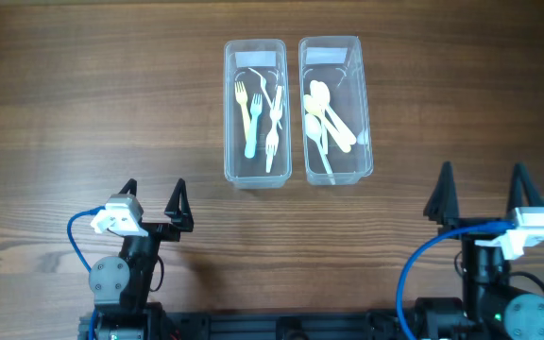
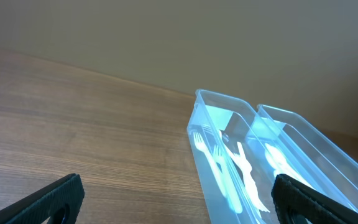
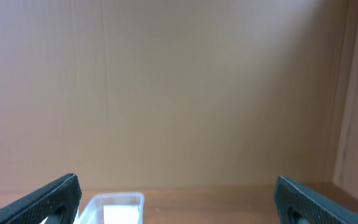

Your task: Pack container

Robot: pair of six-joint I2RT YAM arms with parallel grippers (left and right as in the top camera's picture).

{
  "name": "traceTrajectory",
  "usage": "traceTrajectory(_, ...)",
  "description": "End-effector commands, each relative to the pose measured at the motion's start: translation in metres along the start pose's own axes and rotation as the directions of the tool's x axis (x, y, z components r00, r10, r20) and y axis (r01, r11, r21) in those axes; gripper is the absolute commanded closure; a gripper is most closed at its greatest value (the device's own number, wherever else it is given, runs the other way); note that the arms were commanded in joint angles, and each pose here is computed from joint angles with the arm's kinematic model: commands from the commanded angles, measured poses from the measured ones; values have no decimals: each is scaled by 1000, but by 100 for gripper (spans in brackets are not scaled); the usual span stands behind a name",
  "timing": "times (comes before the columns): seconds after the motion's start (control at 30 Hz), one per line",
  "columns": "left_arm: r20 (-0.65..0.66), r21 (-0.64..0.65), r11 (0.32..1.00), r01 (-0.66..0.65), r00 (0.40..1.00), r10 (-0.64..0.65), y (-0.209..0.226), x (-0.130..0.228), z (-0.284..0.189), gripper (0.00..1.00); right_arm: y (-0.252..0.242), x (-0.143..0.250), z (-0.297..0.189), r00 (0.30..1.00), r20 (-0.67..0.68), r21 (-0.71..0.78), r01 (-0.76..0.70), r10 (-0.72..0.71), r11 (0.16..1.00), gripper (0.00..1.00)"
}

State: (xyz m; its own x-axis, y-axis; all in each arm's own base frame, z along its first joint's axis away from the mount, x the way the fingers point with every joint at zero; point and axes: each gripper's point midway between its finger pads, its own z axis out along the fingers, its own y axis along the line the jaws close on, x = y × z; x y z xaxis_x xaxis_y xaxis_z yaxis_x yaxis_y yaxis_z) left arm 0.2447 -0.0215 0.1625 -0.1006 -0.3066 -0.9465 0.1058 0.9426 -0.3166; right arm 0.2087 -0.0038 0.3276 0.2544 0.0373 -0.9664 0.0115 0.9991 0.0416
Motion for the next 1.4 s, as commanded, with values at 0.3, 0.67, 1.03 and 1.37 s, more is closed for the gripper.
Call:
traceTrajectory(0.3,3,8,1000,8,1000,-8,0,1,0,0,1,73,7,994,-29,-14,-104,104,994,0)
traceTrajectory(0.67,3,8,1000,8,1000,-8,0,1,0,0,12,111,4,996,-89,-85,-32,24,996,0)
traceTrajectory(1.03,3,8,1000,8,1000,-8,0,1,0,0,22,132,1,969,-116,-178,197,-220,964,0)
traceTrajectory(1.37,3,8,1000,8,1000,-8,0,1,0,0,21,157,-3,950,-220,-192,181,-221,965,0)
